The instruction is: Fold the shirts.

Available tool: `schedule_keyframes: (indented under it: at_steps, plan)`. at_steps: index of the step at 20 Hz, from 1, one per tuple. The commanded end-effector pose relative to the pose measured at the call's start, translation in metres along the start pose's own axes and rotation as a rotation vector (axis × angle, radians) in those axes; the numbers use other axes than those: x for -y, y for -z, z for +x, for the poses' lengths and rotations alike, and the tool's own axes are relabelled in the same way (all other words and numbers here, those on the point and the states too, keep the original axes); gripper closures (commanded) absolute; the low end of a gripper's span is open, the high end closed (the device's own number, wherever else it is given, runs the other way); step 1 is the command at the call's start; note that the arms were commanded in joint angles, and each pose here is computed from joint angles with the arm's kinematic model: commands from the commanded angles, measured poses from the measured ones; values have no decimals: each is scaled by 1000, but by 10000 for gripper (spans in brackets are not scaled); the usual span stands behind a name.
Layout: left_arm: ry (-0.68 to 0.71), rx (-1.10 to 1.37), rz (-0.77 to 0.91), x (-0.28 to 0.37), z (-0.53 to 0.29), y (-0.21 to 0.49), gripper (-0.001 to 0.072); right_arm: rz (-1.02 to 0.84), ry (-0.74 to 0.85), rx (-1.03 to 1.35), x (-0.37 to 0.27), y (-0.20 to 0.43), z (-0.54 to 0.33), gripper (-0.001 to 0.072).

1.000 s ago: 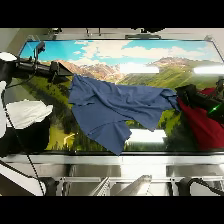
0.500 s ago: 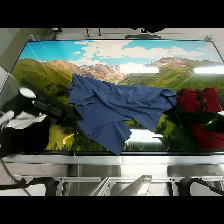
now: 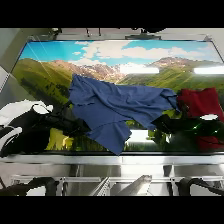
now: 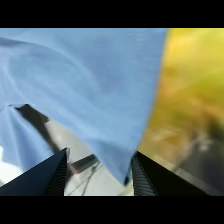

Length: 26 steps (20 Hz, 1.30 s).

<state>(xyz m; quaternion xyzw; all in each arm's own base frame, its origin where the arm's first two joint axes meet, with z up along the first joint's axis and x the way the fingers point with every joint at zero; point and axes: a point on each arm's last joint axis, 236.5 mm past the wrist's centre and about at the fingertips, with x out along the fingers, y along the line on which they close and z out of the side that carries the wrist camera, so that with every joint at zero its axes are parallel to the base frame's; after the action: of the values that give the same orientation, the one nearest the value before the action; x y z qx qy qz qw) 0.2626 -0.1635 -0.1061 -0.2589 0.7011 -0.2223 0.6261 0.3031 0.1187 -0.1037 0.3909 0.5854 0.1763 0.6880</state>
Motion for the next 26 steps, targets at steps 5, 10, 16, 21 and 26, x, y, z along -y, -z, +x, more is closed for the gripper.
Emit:
schedule_keyframes:
  at_steps: [5,10,16,21,26]
  plan:
    - [-14,-68,57,6,18,-27,697,-71,-74,-27,-34,1,28,689]
    - [-39,-77,122,12,-1,-30,690,-345,-158,224,-133,-107,-34,697]
    - [-18,-51,31,-18,-44,-10,689,-495,-61,915,-222,-306,-189,696]
    - [-32,58,-103,-75,-90,-12,688,-487,-12,974,-193,-354,-196,57]
    - [34,163,-135,-77,-118,-33,688,-469,-136,702,-181,-311,-177,558]
